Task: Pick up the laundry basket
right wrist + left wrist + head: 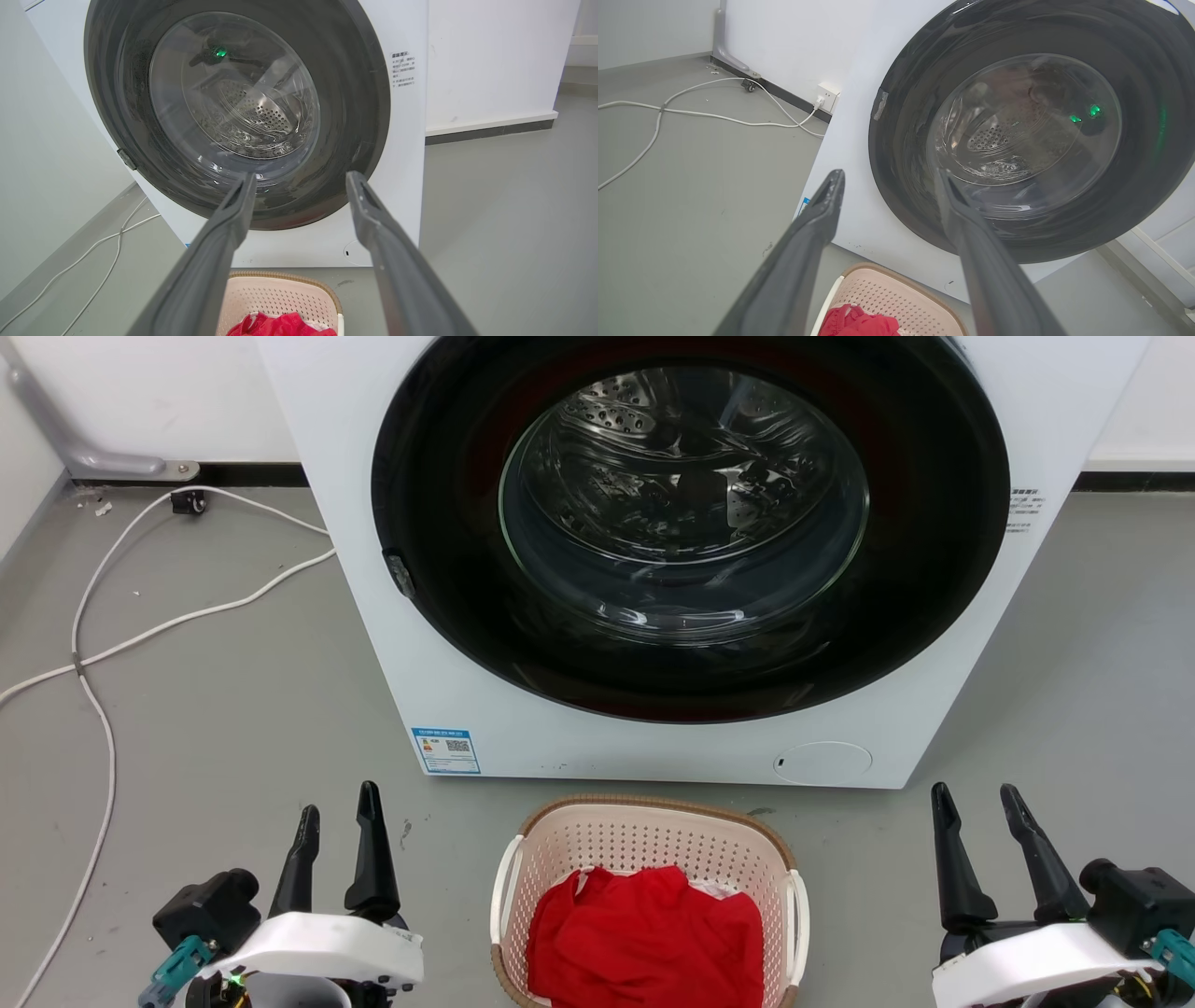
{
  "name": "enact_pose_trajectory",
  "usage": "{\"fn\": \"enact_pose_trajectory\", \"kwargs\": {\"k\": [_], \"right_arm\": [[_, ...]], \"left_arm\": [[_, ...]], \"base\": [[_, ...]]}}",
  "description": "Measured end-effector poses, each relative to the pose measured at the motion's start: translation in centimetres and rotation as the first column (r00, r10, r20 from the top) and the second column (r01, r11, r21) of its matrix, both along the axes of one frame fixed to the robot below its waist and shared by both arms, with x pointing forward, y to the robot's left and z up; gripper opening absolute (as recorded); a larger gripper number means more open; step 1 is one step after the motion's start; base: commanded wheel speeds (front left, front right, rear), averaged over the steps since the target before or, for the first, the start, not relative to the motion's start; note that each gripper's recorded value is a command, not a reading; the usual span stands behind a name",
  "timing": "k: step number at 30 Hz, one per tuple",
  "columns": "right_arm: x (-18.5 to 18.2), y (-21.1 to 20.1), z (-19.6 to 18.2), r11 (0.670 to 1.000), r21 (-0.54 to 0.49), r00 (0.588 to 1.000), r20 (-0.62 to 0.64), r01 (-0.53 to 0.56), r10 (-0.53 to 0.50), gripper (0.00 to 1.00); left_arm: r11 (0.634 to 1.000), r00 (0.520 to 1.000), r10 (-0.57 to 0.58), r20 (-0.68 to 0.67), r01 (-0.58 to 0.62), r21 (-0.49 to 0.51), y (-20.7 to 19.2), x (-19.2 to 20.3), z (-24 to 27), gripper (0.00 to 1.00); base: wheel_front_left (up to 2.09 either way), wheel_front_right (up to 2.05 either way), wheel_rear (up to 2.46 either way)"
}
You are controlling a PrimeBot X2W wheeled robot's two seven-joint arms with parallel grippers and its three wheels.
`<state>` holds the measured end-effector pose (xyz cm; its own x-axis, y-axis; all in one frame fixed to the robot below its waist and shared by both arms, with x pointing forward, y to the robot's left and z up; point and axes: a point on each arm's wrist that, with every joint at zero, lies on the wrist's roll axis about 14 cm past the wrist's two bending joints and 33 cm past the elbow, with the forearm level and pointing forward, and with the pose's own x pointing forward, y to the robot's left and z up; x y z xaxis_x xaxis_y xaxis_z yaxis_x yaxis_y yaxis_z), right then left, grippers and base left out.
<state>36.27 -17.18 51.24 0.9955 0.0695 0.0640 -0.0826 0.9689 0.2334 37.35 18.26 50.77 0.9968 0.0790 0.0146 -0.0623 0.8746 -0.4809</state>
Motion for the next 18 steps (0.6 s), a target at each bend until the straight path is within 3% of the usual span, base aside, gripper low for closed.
{"fn": "enact_pose_trajectory", "kwargs": {"k": [18], "right_arm": [[-0.56,0.28,0.15,0.987,-0.158,0.999,0.031,-0.01,0.015,1.0]], "left_arm": [[0.99,1.0,-0.004,0.02,0.001,0.141,-0.45,-0.51,0.17,1.0]], "base": [[0.0,0.0,0.0]]}}
